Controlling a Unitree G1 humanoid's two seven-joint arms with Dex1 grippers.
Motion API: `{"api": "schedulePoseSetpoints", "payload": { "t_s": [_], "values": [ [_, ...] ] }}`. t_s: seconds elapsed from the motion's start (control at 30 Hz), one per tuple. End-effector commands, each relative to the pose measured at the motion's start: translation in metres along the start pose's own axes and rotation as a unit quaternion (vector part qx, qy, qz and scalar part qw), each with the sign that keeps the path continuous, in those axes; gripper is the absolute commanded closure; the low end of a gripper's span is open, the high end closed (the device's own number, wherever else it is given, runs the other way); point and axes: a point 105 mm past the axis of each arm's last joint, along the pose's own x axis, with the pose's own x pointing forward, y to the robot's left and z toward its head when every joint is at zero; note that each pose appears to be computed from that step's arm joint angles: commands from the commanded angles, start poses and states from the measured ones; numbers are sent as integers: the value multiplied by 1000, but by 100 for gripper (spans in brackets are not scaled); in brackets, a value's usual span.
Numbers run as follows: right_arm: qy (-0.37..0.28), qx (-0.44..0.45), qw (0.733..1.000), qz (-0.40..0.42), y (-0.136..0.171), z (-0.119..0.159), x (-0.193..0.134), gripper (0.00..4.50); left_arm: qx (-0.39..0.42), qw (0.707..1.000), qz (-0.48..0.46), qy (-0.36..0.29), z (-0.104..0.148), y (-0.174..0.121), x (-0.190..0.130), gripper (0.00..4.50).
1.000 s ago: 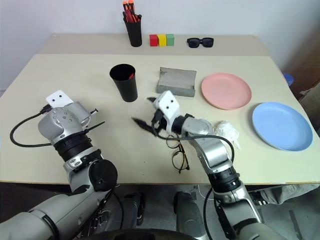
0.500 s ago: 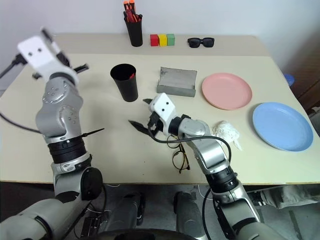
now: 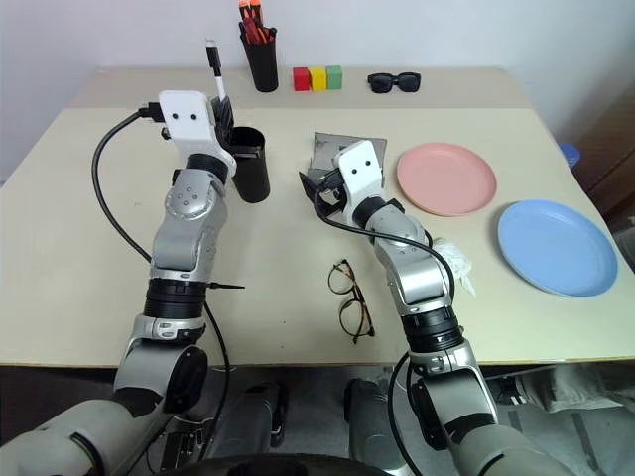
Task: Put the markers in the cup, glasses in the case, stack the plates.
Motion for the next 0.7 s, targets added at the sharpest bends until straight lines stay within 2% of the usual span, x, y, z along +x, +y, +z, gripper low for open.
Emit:
{"api": "schedulePoseSetpoints", "payload": {
  "t_s": [0.03, 0.27, 0.43, 0.53, 0.6, 0.7],
  "values": [
    [-29, 0, 1000, -11, -2, 14, -2, 0, 16, 1000, 4, -22, 4, 1, -2, 446],
    [-29, 3, 1000, -5, 3, 13, -1, 0, 12, 1000, 17, 2, -15, 2, -7, 446],
    [-29, 3, 1000, 0, 4, 13, 0, 0, 3, 1000, 29, 10, -20, 5, -8, 446],
    [-29, 3, 1000, 3, 5, 13, 0, 0, 5, 999, 32, 11, -21, 5, -8, 338],
    [-29, 4, 1000, 5, 6, 13, 0, 0, 12, 999, 39, 11, -22, 7, -9, 238],
    [-29, 4, 1000, 6, 7, 13, 0, 0, 9, 999, 46, 13, -23, 8, -9, 238]
  ]
}}
